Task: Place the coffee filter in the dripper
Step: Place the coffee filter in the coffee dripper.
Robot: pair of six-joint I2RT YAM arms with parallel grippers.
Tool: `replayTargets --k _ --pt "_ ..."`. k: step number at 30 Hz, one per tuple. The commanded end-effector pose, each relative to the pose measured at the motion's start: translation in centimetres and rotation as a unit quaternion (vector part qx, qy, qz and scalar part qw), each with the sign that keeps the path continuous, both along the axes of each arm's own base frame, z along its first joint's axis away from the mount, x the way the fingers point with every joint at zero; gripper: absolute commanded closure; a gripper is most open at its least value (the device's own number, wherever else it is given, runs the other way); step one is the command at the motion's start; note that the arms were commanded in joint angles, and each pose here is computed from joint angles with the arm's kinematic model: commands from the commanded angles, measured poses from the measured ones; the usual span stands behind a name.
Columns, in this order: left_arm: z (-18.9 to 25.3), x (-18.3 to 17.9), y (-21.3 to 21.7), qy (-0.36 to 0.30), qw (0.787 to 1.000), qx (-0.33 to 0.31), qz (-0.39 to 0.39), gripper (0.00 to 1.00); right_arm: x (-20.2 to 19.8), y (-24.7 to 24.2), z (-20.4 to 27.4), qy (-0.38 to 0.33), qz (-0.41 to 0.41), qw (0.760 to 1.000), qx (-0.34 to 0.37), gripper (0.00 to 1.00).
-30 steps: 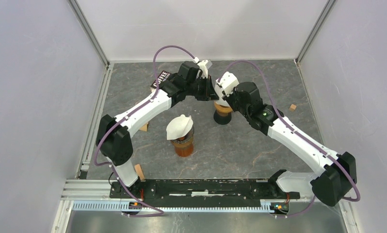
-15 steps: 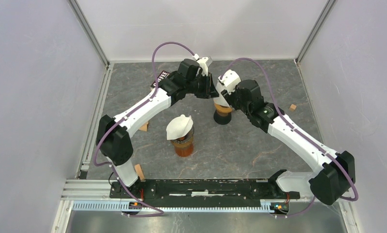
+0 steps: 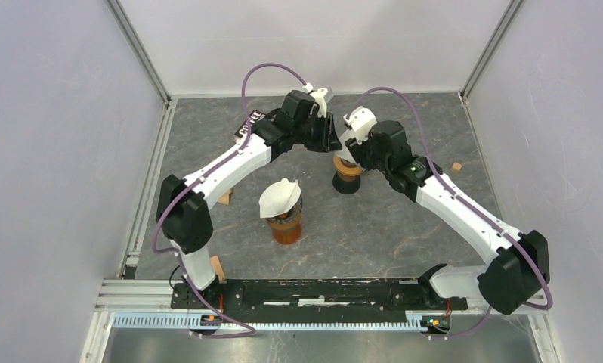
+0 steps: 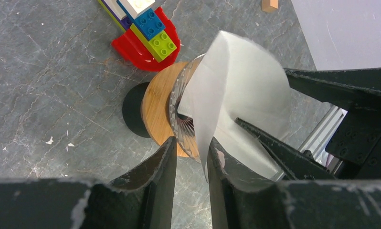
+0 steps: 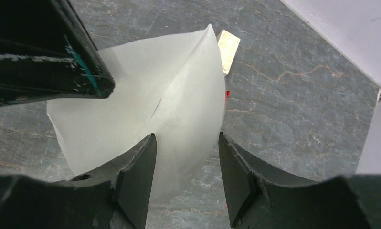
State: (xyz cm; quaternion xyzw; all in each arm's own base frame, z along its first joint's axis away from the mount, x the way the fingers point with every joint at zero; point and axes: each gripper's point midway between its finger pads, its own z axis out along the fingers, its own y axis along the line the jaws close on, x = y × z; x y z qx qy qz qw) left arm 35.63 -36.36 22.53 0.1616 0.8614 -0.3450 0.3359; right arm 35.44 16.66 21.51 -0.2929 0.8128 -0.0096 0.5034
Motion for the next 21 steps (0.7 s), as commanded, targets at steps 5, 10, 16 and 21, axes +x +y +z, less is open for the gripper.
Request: replayTargets --k 5,10,16,21 --pt "1.5 1.7 -0.7 -0.049 0.999 0.013 -0.014 0.62 1.4 1.6 2.2 0.004 0.010 0.998 0.056 0.42" --pt "1.3 1.8 -0.7 -0.051 0.998 0.020 -0.018 0.61 1.8 0.9 2.4 0.008 0.000 0.998 0.069 0.40" --pt "0.7 1.9 -0.8 -0.052 0.998 0.030 -0.027 0.60 1.9 0.5 2.2 0.017 -0.004 0.997 0.079 0.38" --pt "0.3 2.0 -0.7 -0.062 0.996 0.043 -0.036 0.58 1.9 0.4 1.2 0.033 -0.003 0.995 0.090 0.37"
